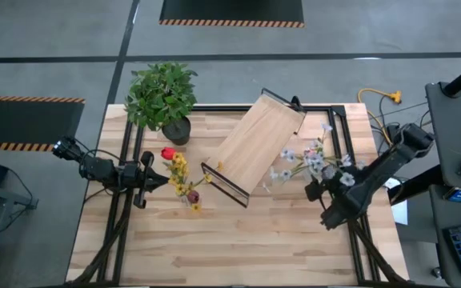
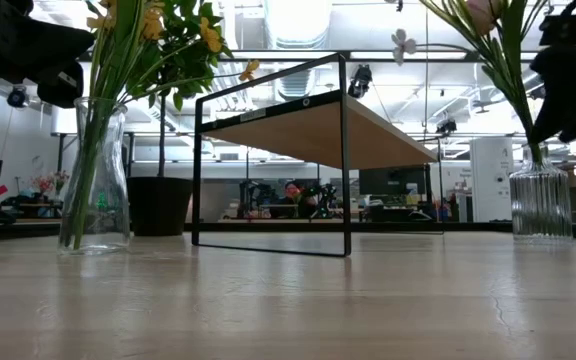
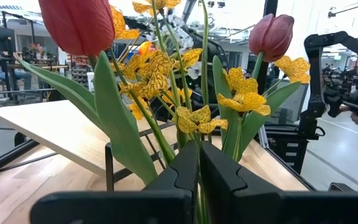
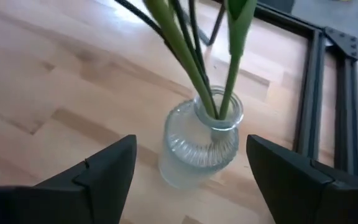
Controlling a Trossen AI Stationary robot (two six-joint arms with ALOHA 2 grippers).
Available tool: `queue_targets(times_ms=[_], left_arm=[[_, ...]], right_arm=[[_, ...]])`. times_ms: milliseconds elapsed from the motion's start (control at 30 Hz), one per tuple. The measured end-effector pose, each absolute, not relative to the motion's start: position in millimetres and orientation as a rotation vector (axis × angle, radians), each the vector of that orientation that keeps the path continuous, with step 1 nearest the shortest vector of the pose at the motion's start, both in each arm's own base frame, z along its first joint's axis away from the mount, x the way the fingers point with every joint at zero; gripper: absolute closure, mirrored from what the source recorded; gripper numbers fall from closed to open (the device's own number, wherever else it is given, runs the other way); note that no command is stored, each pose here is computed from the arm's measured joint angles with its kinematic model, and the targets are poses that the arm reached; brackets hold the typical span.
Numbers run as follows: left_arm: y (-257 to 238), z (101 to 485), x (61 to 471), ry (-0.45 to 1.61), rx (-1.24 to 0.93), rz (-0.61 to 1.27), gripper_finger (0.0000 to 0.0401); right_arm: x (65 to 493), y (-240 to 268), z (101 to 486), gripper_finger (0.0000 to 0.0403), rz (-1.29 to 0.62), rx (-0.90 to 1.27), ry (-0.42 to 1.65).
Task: Pick and place flowers into a vace then onto a shelf
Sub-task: Put the right flower vase on the shelf
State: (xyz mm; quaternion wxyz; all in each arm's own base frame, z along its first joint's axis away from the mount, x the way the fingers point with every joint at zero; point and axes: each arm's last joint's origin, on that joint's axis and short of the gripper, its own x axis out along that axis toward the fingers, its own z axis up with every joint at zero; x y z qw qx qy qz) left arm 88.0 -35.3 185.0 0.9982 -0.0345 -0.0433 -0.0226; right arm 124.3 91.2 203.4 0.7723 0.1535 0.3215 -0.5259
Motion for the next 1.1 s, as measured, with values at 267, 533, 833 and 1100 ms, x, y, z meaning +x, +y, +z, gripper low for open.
queue_targets(times_ms=[267,533,833,1100], left_arm=[[-35,185,88,-0.084,-0.067,-0.045,0.0401],[-35,184,88,-0.082,-0.066,-0.045,0.0401],[-35,184,88,-0.081,-0.066,-0.046,0.0401],[-35,184,88,-0.081,-0.066,-0.045,0.0401]], right_arm=[[131,97,188,0.0116,-1.268,0.399,0.597],[138,104,171,0.0126,-1.336,0.387,0.613],[137,119,171,0.0115,-1.275,0.411,0.625],[145,119,155,0.0047,-1.295,0.361,0.604]])
